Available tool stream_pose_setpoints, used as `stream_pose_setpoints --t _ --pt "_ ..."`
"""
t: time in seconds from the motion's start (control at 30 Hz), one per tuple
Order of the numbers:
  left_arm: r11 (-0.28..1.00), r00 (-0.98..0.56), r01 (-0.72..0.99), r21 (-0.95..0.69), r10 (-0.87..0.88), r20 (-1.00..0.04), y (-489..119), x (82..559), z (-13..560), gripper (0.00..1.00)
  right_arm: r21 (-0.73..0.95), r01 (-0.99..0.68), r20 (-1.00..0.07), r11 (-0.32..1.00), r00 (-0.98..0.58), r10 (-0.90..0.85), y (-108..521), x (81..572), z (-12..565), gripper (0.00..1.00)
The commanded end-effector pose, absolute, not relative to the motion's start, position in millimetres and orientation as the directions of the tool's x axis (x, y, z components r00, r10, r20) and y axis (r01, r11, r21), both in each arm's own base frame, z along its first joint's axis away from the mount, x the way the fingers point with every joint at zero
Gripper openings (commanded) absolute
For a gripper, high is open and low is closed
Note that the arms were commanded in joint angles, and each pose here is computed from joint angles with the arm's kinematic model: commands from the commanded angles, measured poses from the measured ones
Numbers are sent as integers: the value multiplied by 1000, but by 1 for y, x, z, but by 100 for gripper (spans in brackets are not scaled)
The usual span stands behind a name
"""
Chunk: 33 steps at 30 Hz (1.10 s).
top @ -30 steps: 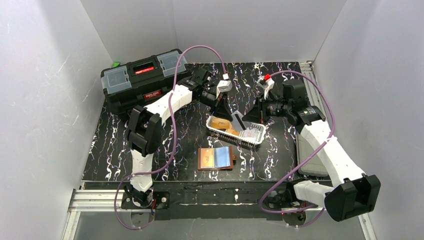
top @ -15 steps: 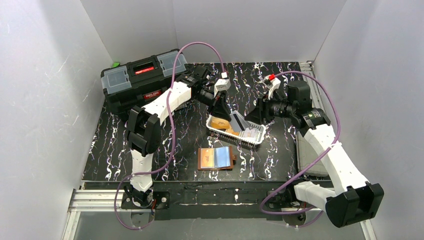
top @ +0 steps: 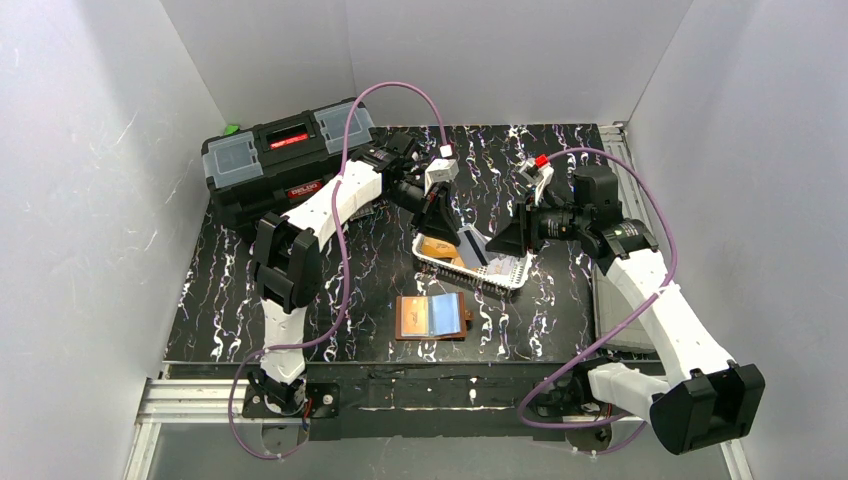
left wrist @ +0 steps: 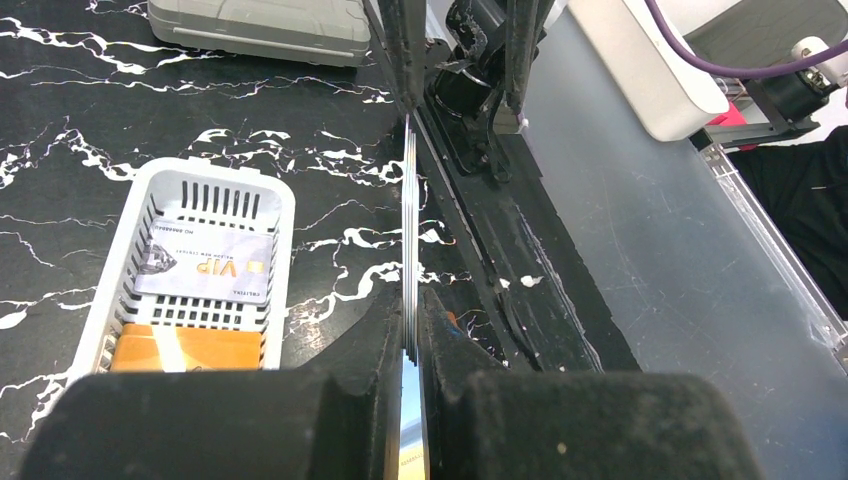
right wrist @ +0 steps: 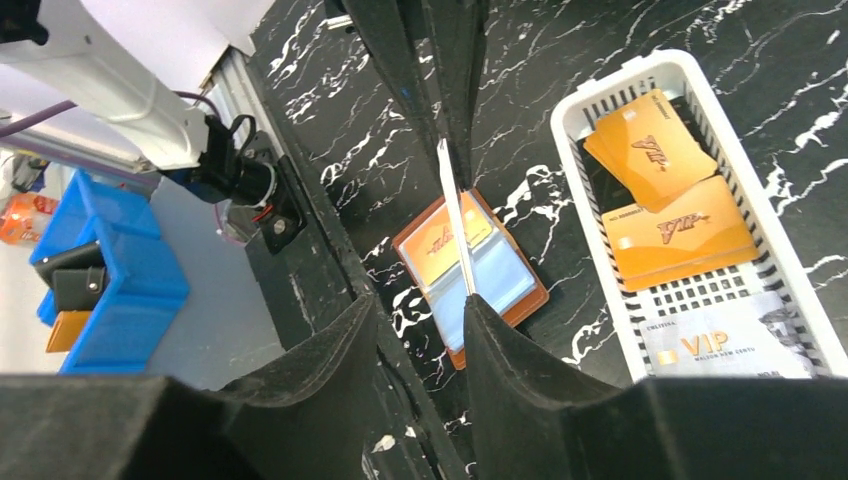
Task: Put the credit cards into the card holder
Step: Place the credit card in the storage box.
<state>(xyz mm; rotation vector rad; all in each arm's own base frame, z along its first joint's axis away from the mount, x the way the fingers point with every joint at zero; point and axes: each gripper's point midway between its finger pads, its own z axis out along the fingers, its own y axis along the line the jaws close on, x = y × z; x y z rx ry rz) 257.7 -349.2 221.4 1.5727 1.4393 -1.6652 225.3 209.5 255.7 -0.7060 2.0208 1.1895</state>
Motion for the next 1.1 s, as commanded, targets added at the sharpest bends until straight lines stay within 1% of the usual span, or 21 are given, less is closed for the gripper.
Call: stream_pose_setpoints --t 0.0,0.13,0.3,0.4,0.5,0.57,0.6,0.67,0.87,1.0,1.07 --pt "-414 -209 860 -298 247 -946 -344 247 267 0 540 -764 -789 354 -605 -103 216 221 267 43" --pt "-416 -214 857 -303 248 -945 -344 246 269 0 543 -754 -783 370 -613 -102 216 223 265 39" --pt "-420 -215 855 -303 245 -945 -343 243 272 0 526 -755 -793 391 -602 -97 214 227 266 36" --pt "-422 -214 854 -303 245 -946 -342 241 274 0 511 -748 -798 423 -596 -91 211 233 266 34" --pt "-422 -217 853 -308 250 -944 -340 238 273 0 487 -759 -817 431 -571 -82 208 234 276 34" --pt "-425 -216 852 -307 250 -944 -339 237 273 0 446 -766 -845 463 -531 -65 203 237 289 39" --pt "-427 -214 852 -304 247 -945 -339 236 274 0 452 -761 -838 465 -541 -72 203 238 286 40" --pt "-431 -219 849 -307 242 -945 -339 235 276 0 501 -763 -809 409 -581 -91 208 230 279 43" --pt "-441 -210 847 -295 233 -950 -339 232 284 0 566 -760 -780 319 -619 -94 217 224 274 40" --pt "-448 -212 844 -296 227 -950 -339 230 287 0 570 -759 -777 315 -623 -96 218 223 273 36" --pt "-450 -211 843 -295 228 -950 -339 229 288 0 576 -757 -773 308 -627 -96 218 223 273 31"
